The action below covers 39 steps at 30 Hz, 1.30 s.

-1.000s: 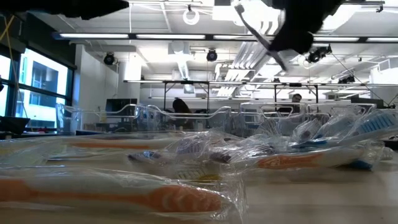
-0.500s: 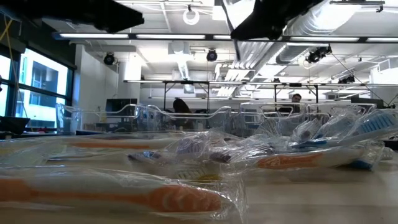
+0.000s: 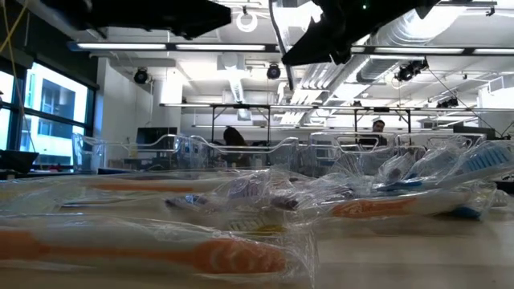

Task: Pick & Place Toothbrushes
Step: Put the violet toothbrush into the left transparent bin

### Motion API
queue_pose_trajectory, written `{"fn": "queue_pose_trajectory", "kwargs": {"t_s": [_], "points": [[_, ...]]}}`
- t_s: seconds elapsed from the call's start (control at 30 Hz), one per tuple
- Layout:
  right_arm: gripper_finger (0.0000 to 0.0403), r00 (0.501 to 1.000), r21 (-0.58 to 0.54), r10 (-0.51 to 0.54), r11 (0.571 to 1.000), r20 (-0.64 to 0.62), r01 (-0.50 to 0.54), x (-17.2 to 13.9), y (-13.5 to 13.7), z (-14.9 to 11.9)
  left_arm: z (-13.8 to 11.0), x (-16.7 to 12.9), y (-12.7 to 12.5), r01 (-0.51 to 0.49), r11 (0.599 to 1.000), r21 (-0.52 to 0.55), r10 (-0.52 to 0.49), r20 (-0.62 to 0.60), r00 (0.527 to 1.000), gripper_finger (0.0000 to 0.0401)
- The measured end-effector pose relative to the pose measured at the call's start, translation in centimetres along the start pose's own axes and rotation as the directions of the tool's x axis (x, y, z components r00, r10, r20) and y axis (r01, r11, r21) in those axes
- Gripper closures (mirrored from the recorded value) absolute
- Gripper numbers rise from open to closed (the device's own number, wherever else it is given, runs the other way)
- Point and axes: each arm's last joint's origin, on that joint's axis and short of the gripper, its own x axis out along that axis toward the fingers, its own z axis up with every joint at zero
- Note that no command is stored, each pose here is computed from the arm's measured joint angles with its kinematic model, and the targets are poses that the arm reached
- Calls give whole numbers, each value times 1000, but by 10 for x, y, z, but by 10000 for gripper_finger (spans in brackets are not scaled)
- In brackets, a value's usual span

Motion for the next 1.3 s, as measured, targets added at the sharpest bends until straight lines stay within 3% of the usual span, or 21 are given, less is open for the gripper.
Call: {"fn": "queue_pose_trajectory", "kwargs": {"t_s": [0.2,0.43,0.8,1.3], "points": [[363,1000,-9,6,1000,17,-5,0,1,1,8,34,4,3,1000,16,-3,-8,1000,192],[363,1000,-37,-1,999,16,1,0,1,1,11,63,5,43,998,-51,-43,-9,999,192],[363,1000,-44,-6,999,22,7,0,0,2,8,81,4,80,992,-103,-80,-1,997,197],[363,1000,-44,-7,999,22,8,0,0,2,8,81,4,80,991,-104,-81,-4,997,323]]}}
